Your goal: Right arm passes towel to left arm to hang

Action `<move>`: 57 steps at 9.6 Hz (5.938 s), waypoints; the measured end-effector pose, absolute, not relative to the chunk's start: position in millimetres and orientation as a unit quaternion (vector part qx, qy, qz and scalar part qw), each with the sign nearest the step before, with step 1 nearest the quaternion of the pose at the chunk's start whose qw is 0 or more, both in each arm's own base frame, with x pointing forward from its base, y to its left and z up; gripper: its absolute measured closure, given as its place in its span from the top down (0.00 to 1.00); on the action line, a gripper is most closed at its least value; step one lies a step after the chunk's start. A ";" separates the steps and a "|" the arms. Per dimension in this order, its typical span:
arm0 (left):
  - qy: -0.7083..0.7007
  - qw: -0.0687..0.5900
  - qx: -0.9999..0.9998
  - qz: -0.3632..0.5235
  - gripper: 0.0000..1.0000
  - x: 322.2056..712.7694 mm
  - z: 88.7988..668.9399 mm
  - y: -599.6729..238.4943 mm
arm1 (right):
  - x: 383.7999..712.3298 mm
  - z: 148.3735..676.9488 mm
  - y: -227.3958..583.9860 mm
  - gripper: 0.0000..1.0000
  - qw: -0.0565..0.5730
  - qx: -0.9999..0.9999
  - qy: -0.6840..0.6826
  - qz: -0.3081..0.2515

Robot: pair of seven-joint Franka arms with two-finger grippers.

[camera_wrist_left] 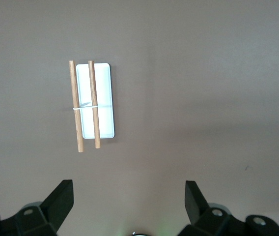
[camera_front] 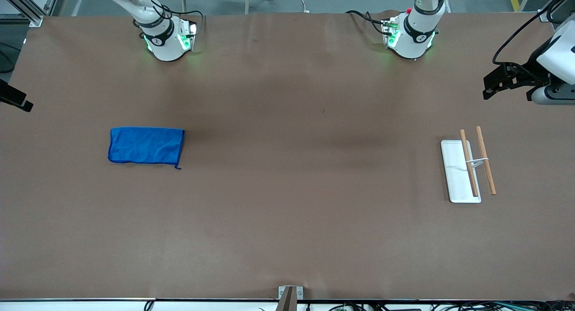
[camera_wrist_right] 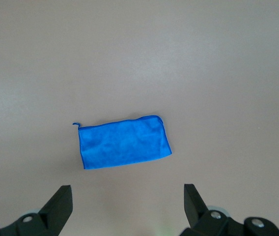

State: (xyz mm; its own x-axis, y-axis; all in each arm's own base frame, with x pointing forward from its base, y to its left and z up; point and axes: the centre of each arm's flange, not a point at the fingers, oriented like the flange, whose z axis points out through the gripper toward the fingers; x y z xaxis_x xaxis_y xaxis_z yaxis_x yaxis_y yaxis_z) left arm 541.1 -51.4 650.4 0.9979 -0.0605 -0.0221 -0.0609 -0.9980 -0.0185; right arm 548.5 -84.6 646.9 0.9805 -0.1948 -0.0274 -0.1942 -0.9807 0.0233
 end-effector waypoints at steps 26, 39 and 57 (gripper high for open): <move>0.026 -0.005 -1.000 0.013 1.00 547.2 644.7 -47.1 | 526.5 286.7 -24.6 0.05 0.040 0.994 -0.011 -0.106; -0.060 -0.586 -0.796 0.139 1.00 592.1 392.8 -200.9 | 555.7 439.6 290.2 0.05 -0.364 0.931 -0.028 -0.030; -0.025 -0.797 -0.585 0.149 0.29 570.4 276.5 -274.4 | 543.7 484.6 386.3 0.05 -0.554 0.818 -0.149 -0.035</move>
State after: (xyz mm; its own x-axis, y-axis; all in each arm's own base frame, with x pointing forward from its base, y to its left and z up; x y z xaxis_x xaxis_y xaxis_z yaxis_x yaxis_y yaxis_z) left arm 570.4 -274.4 276.5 0.9541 -0.2083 -0.2150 0.2675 0.2709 0.9247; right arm 543.7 386.3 484.6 0.9534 -0.2045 -0.2218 -0.2818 -0.3417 -0.8966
